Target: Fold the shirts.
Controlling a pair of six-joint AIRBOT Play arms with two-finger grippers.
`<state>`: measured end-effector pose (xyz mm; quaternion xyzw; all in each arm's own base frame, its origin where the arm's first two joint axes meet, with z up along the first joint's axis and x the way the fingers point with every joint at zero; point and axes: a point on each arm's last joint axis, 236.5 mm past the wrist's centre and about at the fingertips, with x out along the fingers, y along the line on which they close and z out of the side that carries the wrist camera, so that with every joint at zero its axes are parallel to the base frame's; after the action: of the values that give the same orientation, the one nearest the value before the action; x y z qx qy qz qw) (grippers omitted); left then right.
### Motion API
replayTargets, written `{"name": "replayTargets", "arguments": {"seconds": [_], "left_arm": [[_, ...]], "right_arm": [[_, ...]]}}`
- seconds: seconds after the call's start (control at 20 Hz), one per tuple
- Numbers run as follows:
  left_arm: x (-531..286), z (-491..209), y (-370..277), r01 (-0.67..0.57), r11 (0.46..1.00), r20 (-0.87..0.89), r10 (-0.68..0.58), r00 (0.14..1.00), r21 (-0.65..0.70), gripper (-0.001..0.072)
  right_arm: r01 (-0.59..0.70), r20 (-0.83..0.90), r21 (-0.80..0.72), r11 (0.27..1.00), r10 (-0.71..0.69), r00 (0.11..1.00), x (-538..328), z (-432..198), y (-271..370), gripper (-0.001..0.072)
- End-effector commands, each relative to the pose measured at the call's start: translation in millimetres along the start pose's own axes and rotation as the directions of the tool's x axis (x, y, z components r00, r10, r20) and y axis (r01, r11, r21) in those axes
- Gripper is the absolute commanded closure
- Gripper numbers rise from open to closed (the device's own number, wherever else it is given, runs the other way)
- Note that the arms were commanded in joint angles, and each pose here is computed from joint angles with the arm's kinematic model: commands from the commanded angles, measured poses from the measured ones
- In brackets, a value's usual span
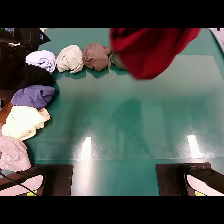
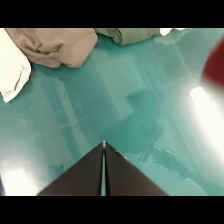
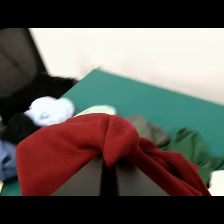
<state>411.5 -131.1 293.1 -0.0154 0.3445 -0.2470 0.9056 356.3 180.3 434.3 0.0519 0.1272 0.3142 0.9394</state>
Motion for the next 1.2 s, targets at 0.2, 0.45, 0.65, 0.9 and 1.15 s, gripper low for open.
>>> {"name": "replayTargets", "arguments": {"seconds": [0.2, 0.45, 0.65, 0.9, 1.15], "left_arm": [[1.6, -18.6, -1.2, 0.01, 1.0, -0.078, -0.009, 0.997, 0.009, 0.0193], [34.6, -70.3, -4.9, 0.075, 0.994, -0.234, -0.093, 0.968, -0.086, 0.0191], [82.6, -123.7, -22.2, 0.173, 0.952, -0.306, -0.248, 0.919, -0.251, 0.019], [158.3, -155.2, -83.7, 0.255, 0.955, -0.273, -0.288, 0.918, -0.151, 0.0189], [231.3, -178.5, -101.4, 0.229, 0.968, -0.309, -0.249, 0.918, -0.1, 0.0188]], "right_arm": [[-0.045, -0.447, 0.093, 0.995, 0.082, 0.891, 74.0, -127.3, 19.7, 0.0693], [-0.039, -0.638, 0.157, 0.987, 0.132, 0.759, 137.4, -213.3, 11.2, 0.0356], [0.002, -0.721, 0.259, 0.966, 0.192, 0.666, 135.1, -246.6, -13.0, 0.0159], [0.099, -0.702, 0.269, 0.958, 0.125, 0.701, 83.6, -214.3, -60.7, 0.0159], [0.166, -0.635, 0.248, 0.954, 0.031, 0.772, 30.9, -172.5, -82.1, 0.016]]}}
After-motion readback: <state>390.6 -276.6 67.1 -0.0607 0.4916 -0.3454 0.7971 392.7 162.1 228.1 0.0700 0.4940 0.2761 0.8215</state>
